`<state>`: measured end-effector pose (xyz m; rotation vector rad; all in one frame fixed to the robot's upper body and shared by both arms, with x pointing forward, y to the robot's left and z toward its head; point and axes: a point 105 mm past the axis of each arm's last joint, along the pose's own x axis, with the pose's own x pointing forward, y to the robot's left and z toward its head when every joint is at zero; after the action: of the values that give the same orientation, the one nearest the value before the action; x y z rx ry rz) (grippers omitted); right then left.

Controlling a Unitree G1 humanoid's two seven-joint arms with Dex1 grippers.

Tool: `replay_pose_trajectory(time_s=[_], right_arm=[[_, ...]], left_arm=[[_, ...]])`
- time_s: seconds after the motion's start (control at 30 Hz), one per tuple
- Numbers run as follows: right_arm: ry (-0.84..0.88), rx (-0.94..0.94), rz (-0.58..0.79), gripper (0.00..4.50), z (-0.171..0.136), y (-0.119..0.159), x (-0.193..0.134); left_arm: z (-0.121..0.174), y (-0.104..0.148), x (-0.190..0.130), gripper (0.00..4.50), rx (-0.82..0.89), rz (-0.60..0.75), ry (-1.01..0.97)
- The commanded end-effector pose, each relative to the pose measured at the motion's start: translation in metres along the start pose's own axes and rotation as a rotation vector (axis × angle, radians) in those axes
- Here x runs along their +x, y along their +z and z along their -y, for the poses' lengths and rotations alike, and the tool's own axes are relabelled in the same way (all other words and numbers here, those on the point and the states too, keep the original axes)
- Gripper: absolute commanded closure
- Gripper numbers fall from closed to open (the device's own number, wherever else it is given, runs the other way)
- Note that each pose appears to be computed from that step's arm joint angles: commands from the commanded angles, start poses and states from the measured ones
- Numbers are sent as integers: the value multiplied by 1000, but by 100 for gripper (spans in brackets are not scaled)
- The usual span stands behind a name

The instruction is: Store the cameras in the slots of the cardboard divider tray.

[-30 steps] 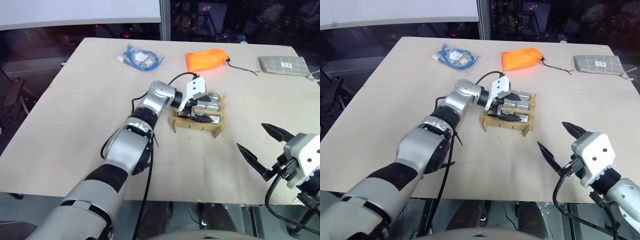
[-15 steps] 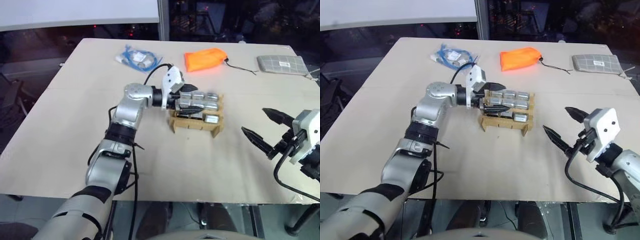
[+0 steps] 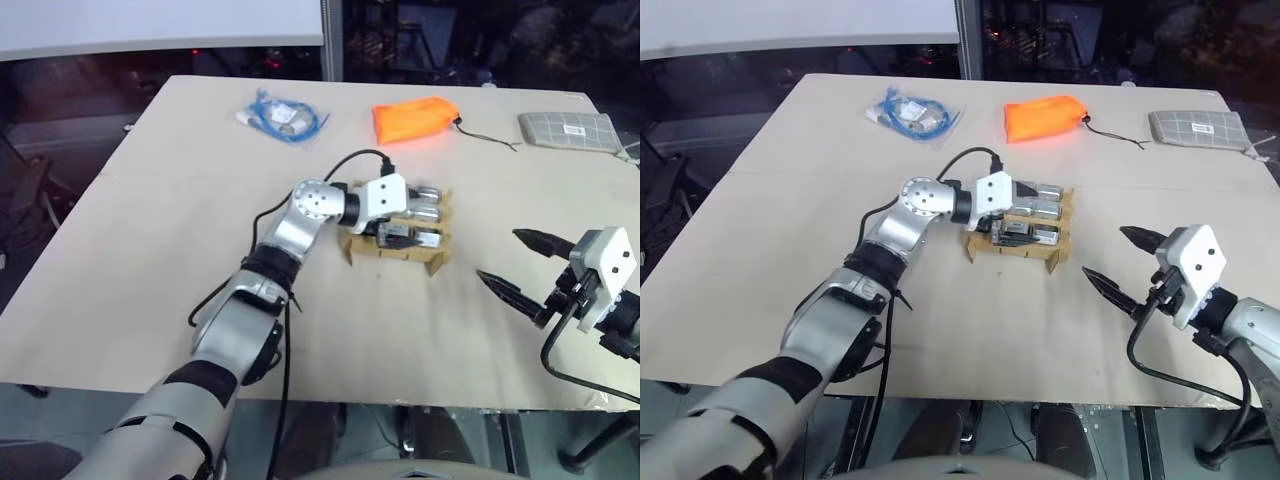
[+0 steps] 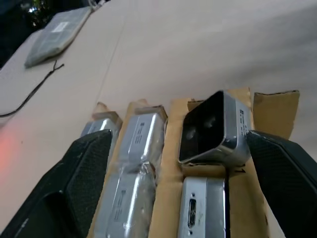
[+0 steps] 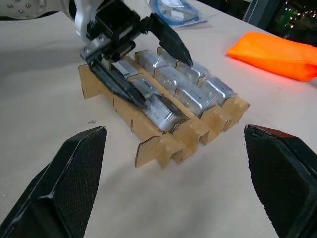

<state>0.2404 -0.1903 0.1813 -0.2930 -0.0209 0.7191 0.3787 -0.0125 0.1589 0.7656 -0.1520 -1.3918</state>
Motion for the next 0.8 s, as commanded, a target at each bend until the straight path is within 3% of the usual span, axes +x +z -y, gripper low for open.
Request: replay_pose_trajectory(time_s=[0.03,0.27,0.47,0.57,0.8], right_arm=[[-15,-41,33,9,-1,10,-4],[-33,-42,34,9,0,8,-5],[3,-160,0,9,-2,1,18],[-1,-202,9,9,2,-2,37],[81,-251,37,9,3,-6,71]], left_arm=[[-9,8,5,0,54,10,46],[-34,13,-7,0,-49,54,186],[-52,20,-36,0,-169,144,292],[-49,22,-56,0,-267,211,326],[-15,9,-111,0,-403,192,399]])
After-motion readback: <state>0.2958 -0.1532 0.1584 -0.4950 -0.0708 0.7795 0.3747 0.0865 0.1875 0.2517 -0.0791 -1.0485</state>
